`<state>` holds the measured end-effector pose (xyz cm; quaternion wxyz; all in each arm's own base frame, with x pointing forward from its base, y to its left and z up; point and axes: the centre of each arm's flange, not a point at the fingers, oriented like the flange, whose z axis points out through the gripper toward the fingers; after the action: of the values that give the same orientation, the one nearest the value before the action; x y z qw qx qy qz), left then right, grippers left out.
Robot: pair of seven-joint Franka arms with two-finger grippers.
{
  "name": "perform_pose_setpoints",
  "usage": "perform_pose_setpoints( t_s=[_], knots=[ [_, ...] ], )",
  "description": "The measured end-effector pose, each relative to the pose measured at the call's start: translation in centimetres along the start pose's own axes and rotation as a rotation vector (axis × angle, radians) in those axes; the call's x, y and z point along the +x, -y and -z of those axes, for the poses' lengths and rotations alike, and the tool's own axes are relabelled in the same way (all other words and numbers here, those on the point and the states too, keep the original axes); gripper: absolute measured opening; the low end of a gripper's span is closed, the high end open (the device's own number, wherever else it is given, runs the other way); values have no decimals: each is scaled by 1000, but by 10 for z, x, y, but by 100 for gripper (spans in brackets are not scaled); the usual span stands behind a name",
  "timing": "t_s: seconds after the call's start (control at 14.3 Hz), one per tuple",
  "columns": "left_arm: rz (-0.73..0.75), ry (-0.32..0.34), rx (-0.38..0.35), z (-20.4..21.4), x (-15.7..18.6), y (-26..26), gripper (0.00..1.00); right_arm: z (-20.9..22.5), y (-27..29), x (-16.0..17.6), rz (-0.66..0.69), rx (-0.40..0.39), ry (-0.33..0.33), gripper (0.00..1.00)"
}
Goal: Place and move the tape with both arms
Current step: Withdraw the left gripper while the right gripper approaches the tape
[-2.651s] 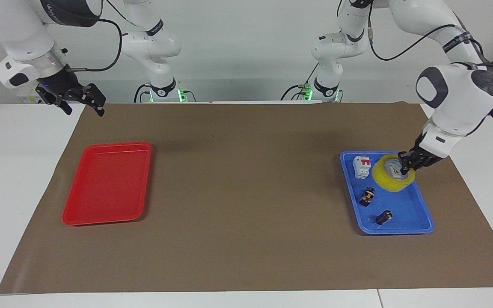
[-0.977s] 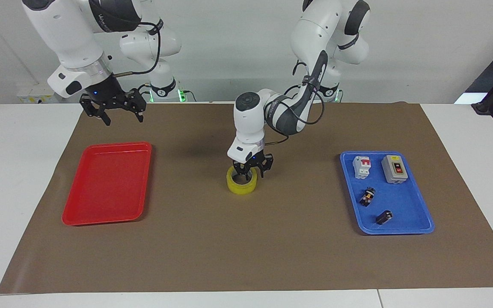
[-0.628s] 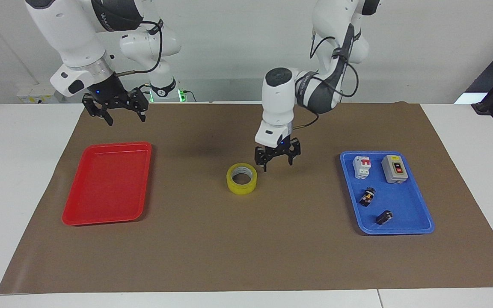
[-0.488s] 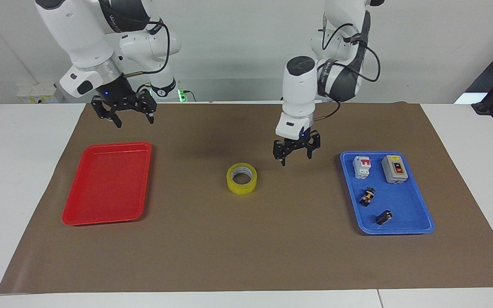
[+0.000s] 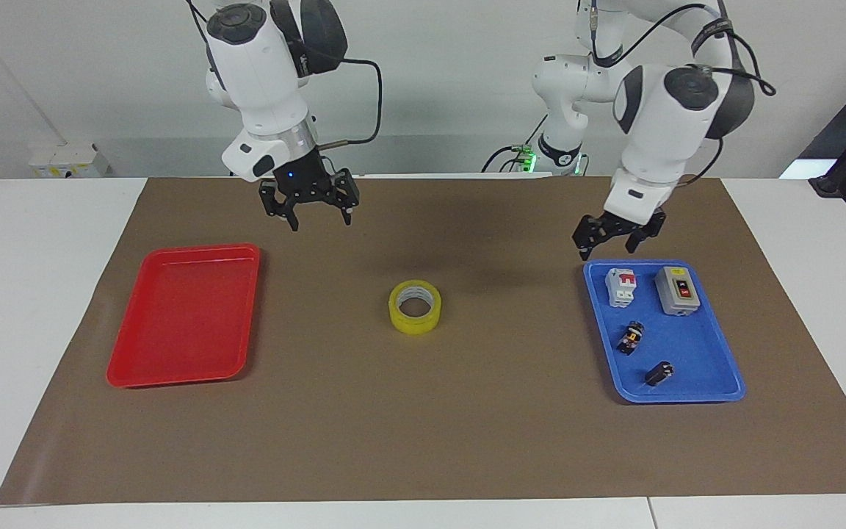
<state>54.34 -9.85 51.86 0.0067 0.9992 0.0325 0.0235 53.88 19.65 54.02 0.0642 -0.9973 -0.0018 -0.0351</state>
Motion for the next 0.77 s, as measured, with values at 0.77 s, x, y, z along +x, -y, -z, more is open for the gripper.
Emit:
perform_pose_setpoints(
  t_s=[0.77],
  knots=[
    [-34,64,-3,91,20,69,100,-27,7,16,-36,8,-52,100]
  ],
)
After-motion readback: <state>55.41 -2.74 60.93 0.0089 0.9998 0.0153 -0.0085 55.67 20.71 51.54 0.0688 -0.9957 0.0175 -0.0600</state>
